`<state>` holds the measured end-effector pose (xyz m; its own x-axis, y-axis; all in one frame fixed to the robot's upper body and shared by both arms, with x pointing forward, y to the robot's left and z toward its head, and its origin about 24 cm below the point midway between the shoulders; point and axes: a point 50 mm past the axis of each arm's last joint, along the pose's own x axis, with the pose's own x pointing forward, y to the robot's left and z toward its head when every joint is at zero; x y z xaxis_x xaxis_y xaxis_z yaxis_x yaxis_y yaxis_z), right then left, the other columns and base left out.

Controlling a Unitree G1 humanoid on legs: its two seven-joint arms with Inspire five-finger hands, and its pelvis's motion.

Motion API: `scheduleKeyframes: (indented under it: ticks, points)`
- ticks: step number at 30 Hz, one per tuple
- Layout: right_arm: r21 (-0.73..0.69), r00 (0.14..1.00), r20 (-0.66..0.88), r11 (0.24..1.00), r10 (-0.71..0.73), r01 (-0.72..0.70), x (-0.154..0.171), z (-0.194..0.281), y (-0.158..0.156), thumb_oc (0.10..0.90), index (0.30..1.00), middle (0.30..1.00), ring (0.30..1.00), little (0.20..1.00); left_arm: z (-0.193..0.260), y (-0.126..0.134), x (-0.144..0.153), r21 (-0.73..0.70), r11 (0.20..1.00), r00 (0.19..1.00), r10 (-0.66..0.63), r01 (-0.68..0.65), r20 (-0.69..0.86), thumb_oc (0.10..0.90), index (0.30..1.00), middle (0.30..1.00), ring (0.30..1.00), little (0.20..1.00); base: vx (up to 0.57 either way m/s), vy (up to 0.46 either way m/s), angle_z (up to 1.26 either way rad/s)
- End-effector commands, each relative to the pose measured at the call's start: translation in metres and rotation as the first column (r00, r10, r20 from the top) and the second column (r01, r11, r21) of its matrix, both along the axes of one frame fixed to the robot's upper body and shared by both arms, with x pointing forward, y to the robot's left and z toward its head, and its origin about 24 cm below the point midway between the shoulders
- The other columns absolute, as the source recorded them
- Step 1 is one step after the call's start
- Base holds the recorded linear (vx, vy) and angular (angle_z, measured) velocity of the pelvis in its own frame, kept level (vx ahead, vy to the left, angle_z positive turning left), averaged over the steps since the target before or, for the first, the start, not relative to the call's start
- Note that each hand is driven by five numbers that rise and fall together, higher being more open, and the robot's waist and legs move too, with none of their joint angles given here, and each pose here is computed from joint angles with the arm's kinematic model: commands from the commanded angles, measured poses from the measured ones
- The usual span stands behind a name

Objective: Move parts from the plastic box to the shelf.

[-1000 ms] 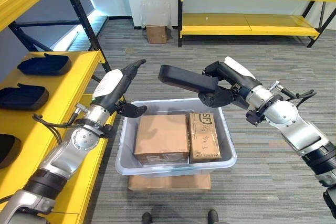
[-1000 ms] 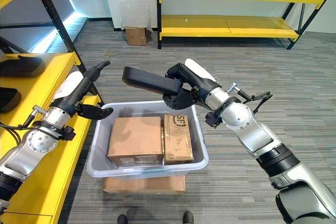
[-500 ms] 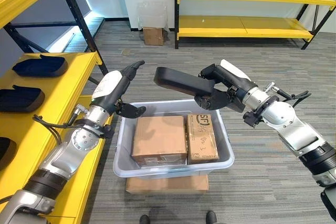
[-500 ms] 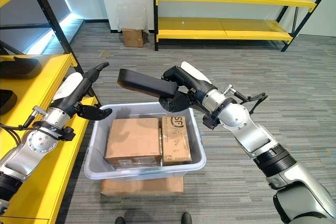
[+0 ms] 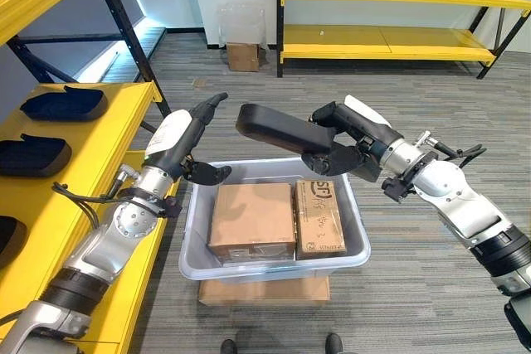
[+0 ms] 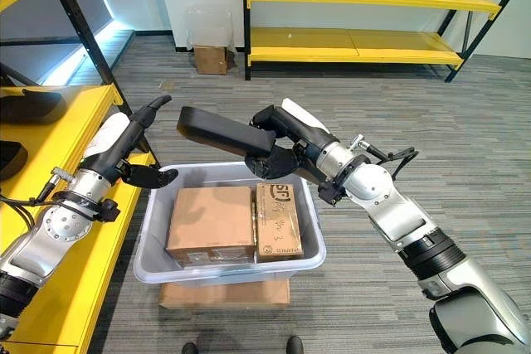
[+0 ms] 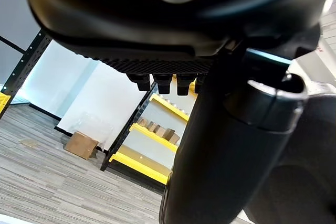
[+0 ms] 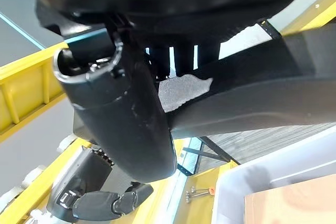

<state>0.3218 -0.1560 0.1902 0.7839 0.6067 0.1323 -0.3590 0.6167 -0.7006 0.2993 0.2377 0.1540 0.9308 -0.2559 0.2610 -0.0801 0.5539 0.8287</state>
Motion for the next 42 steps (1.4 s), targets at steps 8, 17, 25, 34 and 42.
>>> scheduleKeyframes:
  ticks: [8, 17, 25, 34, 42]
  points:
    - [0.151, 0.968, 0.228, 0.979, 0.1, -0.137, -0.012, 0.049, 0.014, 0.4, 0.3, 0.3, 0.3, 0.3, 0.043, 0.006, 0.001, 0.0, 1.0, 0.981, -0.025, 0.026, 0.19, 0.9, 1.0, 1.0, 1.0, 1.0, 0.0, 0.0, 0.0]
    - [0.153, 0.969, 0.217, 0.976, 0.12, -0.155, -0.012, 0.048, 0.018, 0.4, 0.3, 0.3, 0.3, 0.3, 0.045, 0.002, 0.004, 0.017, 0.999, 0.981, -0.042, 0.04, 0.189, 0.9, 1.0, 1.0, 1.0, 1.0, 0.0, 0.0, 0.0]
    - [0.144, 0.967, 0.206, 0.973, 0.146, -0.178, -0.011, 0.046, 0.024, 0.4, 0.3, 0.3, 0.3, 0.3, 0.051, -0.002, 0.008, 0.039, 0.998, 0.978, -0.055, 0.048, 0.201, 0.9, 1.0, 1.0, 1.0, 1.0, 0.0, 0.0, 0.0]
    - [0.137, 0.966, 0.195, 0.971, 0.17, -0.198, -0.011, 0.046, 0.028, 0.4, 0.3, 0.3, 0.3, 0.3, 0.061, -0.005, 0.01, 0.067, 0.996, 0.971, -0.077, 0.063, 0.227, 0.9, 1.0, 1.0, 1.0, 1.0, 0.0, 0.0, 0.0]
    - [0.129, 0.964, 0.189, 0.969, 0.186, -0.212, -0.011, 0.046, 0.031, 0.4, 0.3, 0.3, 0.3, 0.3, 0.068, -0.006, 0.012, 0.106, 0.992, 0.967, -0.086, 0.062, 0.24, 0.9, 1.0, 1.0, 1.0, 1.0, 0.0, 0.0, 0.0]
